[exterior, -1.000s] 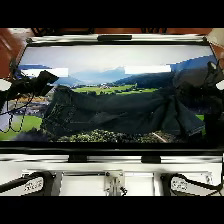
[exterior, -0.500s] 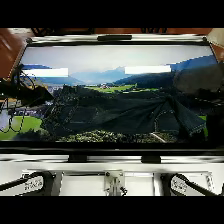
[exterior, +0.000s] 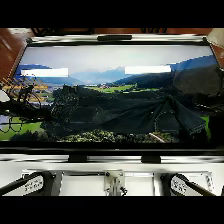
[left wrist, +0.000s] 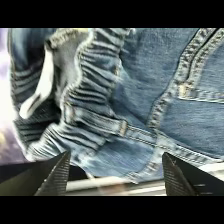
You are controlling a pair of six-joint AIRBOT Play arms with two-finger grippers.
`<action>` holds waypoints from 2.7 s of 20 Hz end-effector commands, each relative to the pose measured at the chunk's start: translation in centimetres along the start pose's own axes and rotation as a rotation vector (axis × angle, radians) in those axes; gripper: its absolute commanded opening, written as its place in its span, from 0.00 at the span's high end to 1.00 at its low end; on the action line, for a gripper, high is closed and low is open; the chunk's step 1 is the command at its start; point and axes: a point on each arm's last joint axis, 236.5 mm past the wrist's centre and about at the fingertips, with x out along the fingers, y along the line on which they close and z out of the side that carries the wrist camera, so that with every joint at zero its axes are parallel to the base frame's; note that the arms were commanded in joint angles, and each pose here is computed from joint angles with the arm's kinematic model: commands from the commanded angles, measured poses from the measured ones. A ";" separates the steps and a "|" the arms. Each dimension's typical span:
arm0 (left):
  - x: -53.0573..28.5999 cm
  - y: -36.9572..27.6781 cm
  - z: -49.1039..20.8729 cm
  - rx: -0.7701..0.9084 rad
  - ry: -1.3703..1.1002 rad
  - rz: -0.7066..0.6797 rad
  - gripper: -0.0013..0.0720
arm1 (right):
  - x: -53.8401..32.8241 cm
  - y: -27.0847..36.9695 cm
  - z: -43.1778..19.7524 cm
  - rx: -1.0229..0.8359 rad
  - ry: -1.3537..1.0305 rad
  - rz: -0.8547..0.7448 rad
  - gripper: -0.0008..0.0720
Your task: Fold the shirts.
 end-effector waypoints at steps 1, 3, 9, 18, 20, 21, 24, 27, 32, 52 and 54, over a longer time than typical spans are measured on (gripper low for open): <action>0.2 3.4 -0.2 0.088 0.000 0.133 0.05 | -0.1 0.8 -1.1 0.008 0.046 0.031 0.23; 0.9 3.2 -0.2 0.073 -0.018 0.100 0.05 | -0.1 0.8 -1.1 0.008 0.045 0.032 0.23; 5.2 -0.6 -1.0 0.039 -0.034 -0.108 0.30 | -0.1 0.8 -1.9 0.010 0.080 0.033 0.23; 3.0 -3.8 0.3 0.005 -0.115 -0.221 0.91 | 7.6 2.0 -10.1 0.095 0.309 0.127 0.05; 2.3 -4.5 0.7 -0.002 -0.140 -0.244 0.91 | 8.9 1.3 -9.9 0.103 0.273 0.099 0.05; 2.1 -4.9 0.8 -0.010 -0.145 -0.260 0.91 | 9.4 0.2 -9.5 0.114 0.249 0.054 0.05; 1.7 -6.5 0.5 -0.026 -0.131 -0.333 0.91 | 9.8 -2.5 -8.7 0.122 0.207 -0.058 0.05; 1.6 -6.5 0.6 -0.029 -0.135 -0.335 0.91 | 11.3 -1.9 -8.7 0.145 0.230 -0.021 0.05; 1.5 -7.3 -0.2 -0.028 -0.102 -0.368 0.91 | 14.2 1.3 -8.5 0.223 0.273 0.141 0.19; -44.2 -7.0 3.0 -0.175 -1.112 -0.033 0.91 | -47.0 12.2 1.0 -0.219 -1.421 0.021 0.86; -42.5 -7.8 2.0 -0.158 -1.028 -0.046 0.91 | -48.9 11.7 0.2 -0.212 -1.491 -0.032 0.86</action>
